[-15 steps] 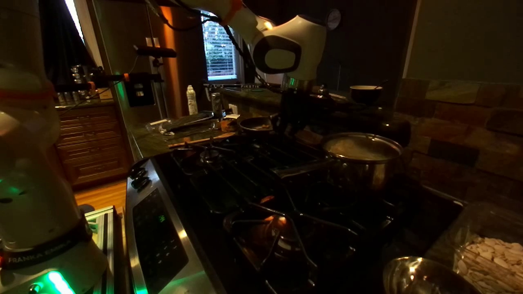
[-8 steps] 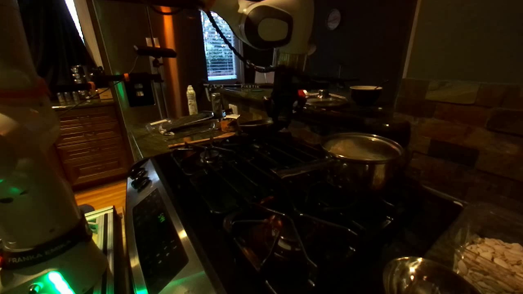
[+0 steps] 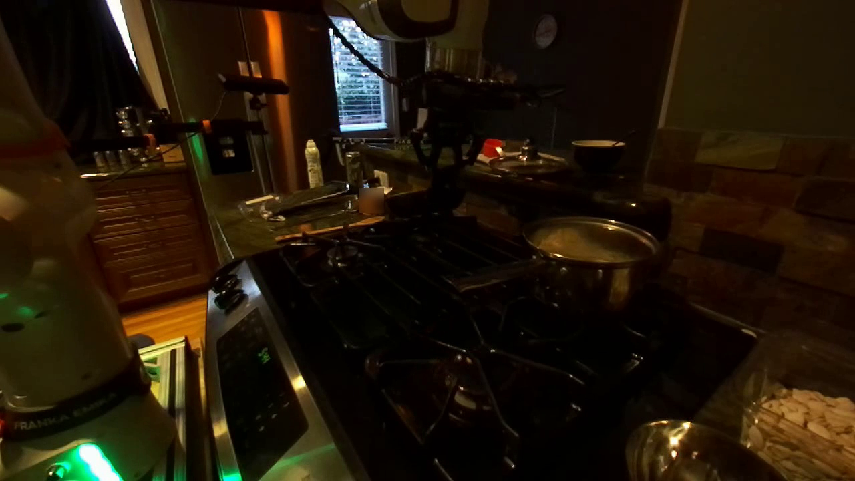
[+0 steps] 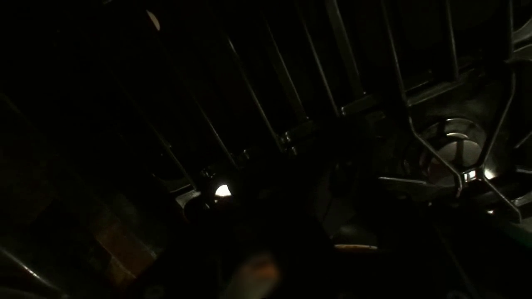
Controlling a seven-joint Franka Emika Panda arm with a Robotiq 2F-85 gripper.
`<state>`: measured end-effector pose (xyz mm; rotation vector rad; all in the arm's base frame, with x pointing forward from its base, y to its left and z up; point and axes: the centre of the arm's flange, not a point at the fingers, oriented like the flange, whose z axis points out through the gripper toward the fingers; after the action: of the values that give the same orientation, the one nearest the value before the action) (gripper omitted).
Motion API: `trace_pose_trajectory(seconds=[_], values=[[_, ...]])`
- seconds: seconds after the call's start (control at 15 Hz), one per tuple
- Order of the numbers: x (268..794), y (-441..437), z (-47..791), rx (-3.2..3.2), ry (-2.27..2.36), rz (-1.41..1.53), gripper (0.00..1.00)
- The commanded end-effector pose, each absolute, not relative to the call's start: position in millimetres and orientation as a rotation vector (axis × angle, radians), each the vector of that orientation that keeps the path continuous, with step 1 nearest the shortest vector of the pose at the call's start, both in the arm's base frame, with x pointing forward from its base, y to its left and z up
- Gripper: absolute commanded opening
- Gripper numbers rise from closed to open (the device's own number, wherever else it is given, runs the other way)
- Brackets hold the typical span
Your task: Move the contents on the pan around.
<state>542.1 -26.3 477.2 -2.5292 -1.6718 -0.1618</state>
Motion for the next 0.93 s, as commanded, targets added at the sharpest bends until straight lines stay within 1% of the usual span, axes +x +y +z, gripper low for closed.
trace_pose_trajectory(seconds=[0.0, 0.07, 0.2, 0.33, 0.47, 0.87], values=[[537.4, -14.8, 485.7, -2.541, -1.652, -0.106, 0.11], [537.2, -11.7, 482.3, -2.548, -1.660, -0.076, 0.11], [540.7, -14.3, 487.8, -2.512, -1.634, -0.127, 0.11], [545.4, -13.4, 476.3, -2.528, -1.646, -0.090, 0.11], [548.7, -25.4, 479.5, -2.499, -1.602, -0.149, 0.11], [564.5, -57.4, 418.9, -2.395, -1.470, -0.213, 0.11]])
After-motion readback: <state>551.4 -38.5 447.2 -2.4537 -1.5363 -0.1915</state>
